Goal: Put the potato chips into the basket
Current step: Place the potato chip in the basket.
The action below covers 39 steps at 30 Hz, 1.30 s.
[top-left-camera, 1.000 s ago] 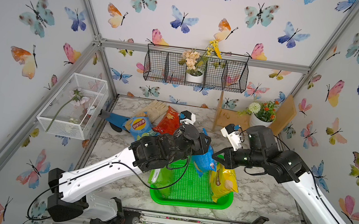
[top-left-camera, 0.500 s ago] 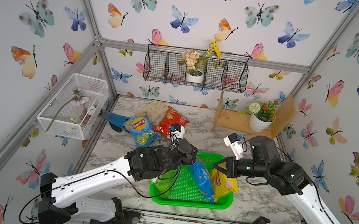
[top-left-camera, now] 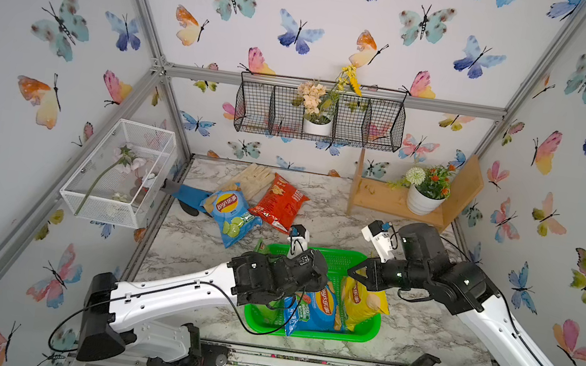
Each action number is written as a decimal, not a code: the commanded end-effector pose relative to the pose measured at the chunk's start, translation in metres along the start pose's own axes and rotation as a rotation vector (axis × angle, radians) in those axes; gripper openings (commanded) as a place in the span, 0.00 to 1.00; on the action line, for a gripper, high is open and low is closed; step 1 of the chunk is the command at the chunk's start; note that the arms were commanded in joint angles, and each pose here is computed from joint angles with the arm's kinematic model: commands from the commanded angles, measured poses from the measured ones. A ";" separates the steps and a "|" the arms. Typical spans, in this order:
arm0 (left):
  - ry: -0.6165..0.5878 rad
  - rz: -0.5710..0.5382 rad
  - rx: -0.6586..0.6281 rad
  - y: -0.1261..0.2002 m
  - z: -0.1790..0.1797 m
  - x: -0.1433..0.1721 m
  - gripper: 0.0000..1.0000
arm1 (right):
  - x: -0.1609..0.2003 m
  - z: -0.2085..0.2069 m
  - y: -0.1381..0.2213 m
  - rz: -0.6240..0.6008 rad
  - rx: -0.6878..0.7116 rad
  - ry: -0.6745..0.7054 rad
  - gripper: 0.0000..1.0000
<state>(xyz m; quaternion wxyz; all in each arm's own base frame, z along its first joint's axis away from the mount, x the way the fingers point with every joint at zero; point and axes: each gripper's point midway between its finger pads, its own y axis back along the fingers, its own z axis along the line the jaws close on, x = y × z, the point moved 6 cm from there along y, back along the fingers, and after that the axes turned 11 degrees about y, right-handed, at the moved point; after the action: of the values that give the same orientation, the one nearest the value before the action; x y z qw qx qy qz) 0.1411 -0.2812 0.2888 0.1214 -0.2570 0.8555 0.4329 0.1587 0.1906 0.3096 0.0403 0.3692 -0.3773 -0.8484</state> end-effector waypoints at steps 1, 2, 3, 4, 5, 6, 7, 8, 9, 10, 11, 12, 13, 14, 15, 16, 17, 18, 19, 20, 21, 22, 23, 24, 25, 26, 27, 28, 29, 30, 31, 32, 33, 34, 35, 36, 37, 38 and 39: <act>-0.087 0.002 -0.128 0.027 0.014 0.005 0.63 | -0.005 -0.005 0.004 -0.005 0.073 0.057 0.11; -0.097 0.022 -0.151 0.033 0.018 0.010 0.63 | -0.007 -0.006 0.004 -0.009 0.078 0.066 0.13; -0.101 0.040 -0.163 0.038 0.022 0.016 0.63 | -0.008 -0.006 0.003 -0.014 0.082 0.072 0.16; -0.097 0.063 -0.167 0.041 0.027 0.023 0.64 | -0.010 -0.007 0.002 -0.016 0.087 0.079 0.19; -0.085 0.091 -0.167 0.042 0.032 0.032 0.64 | -0.013 -0.008 0.001 -0.021 0.091 0.086 0.22; -0.069 0.113 -0.163 0.043 0.036 0.039 0.65 | -0.014 -0.009 0.000 -0.023 0.098 0.090 0.24; -0.052 0.132 -0.161 0.044 0.042 0.046 0.65 | -0.016 -0.009 -0.001 -0.027 0.104 0.094 0.27; -0.040 0.144 -0.161 0.044 0.046 0.052 0.66 | -0.018 -0.010 -0.001 -0.031 0.107 0.098 0.28; -0.029 0.150 -0.164 0.045 0.050 0.056 0.67 | -0.019 -0.010 -0.002 -0.032 0.110 0.100 0.30; -0.019 0.152 -0.169 0.045 0.055 0.060 0.68 | -0.020 -0.009 -0.001 -0.039 0.109 0.104 0.32; -0.002 0.151 -0.169 0.046 0.059 0.063 0.68 | -0.021 -0.009 -0.001 -0.043 0.108 0.108 0.34; 0.008 0.151 -0.169 0.045 0.062 0.066 0.69 | -0.021 -0.009 0.000 -0.048 0.109 0.110 0.35; 0.021 0.148 -0.163 0.044 0.065 0.069 0.70 | -0.021 -0.008 0.002 -0.052 0.108 0.114 0.36; 0.032 0.147 -0.154 0.042 0.067 0.072 0.70 | -0.022 -0.008 0.003 -0.054 0.109 0.116 0.36; 0.045 0.145 -0.145 0.040 0.068 0.073 0.70 | -0.022 -0.007 0.003 -0.054 0.110 0.118 0.37; 0.055 0.139 -0.138 0.037 0.070 0.074 0.70 | -0.022 -0.007 0.004 -0.054 0.110 0.121 0.37; 0.069 0.130 -0.132 0.034 0.071 0.075 0.71 | -0.022 -0.007 0.005 -0.053 0.109 0.123 0.38; 0.081 0.122 -0.125 0.031 0.072 0.075 0.72 | -0.022 -0.006 0.006 -0.053 0.110 0.125 0.38; 0.094 0.116 -0.120 0.028 0.073 0.077 0.72 | -0.021 -0.006 0.007 -0.051 0.111 0.127 0.38; 0.106 0.108 -0.115 0.026 0.075 0.077 0.72 | -0.021 -0.005 0.008 -0.053 0.113 0.130 0.38; 0.120 0.101 -0.109 0.024 0.076 0.077 0.72 | -0.021 -0.005 0.010 -0.056 0.114 0.132 0.39; 0.133 0.097 -0.107 0.022 0.079 0.079 0.72 | -0.020 -0.005 0.011 -0.056 0.117 0.134 0.39; 0.146 0.089 -0.099 0.019 0.081 0.079 0.72 | -0.020 -0.005 0.012 -0.060 0.121 0.136 0.39; 0.158 0.080 -0.092 0.018 0.082 0.079 0.72 | -0.020 -0.005 0.013 -0.060 0.125 0.138 0.40; 0.170 0.073 -0.081 0.016 0.085 0.079 0.72 | -0.020 -0.005 0.013 -0.061 0.126 0.139 0.40; 0.187 0.066 -0.071 0.014 0.088 0.080 0.72 | -0.020 -0.005 0.013 -0.061 0.125 0.138 0.40; 0.199 0.060 -0.059 0.012 0.089 0.080 0.72 | -0.021 -0.005 0.013 -0.061 0.124 0.137 0.40; 0.213 0.056 -0.052 0.011 0.092 0.081 0.71 | -0.021 -0.004 0.013 -0.062 0.120 0.137 0.40; 0.224 0.055 -0.044 0.009 0.095 0.082 0.70 | -0.021 -0.004 0.013 -0.061 0.116 0.136 0.40; 0.232 0.051 -0.033 0.008 0.096 0.082 0.69 | -0.021 -0.004 0.013 -0.062 0.116 0.136 0.40; 0.238 0.049 -0.022 0.007 0.096 0.082 0.67 | -0.021 -0.004 0.012 -0.062 0.115 0.136 0.41; 0.245 0.045 -0.015 0.006 0.097 0.082 0.64 | -0.021 -0.004 0.012 -0.064 0.115 0.137 0.41; 0.249 0.040 -0.008 0.005 0.097 0.082 0.61 | -0.021 -0.004 0.012 -0.063 0.115 0.136 0.41; 0.251 0.035 0.003 0.005 0.096 0.082 0.58 | -0.021 -0.005 0.011 -0.061 0.116 0.136 0.41; 0.254 0.031 0.012 0.004 0.094 0.082 0.54 | -0.021 -0.005 0.011 -0.058 0.114 0.135 0.41; 0.254 0.032 0.023 0.004 0.092 0.082 0.52 | -0.021 -0.005 0.010 -0.060 0.113 0.136 0.41; 0.253 0.032 0.032 0.002 0.090 0.082 0.49 | -0.021 -0.005 0.010 -0.059 0.111 0.135 0.41; 0.252 0.030 0.039 0.001 0.088 0.082 0.47 | -0.020 -0.005 0.010 -0.060 0.110 0.134 0.41; 0.250 0.030 0.039 0.000 0.087 0.083 0.44 | -0.020 -0.005 0.010 -0.060 0.109 0.136 0.41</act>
<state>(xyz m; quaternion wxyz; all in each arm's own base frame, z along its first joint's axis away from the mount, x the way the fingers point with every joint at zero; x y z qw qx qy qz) 0.0653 -0.2313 0.1935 0.0031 -0.2758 0.8689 0.4110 0.1747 0.1897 0.3200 0.0267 0.4281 -0.4080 -0.8060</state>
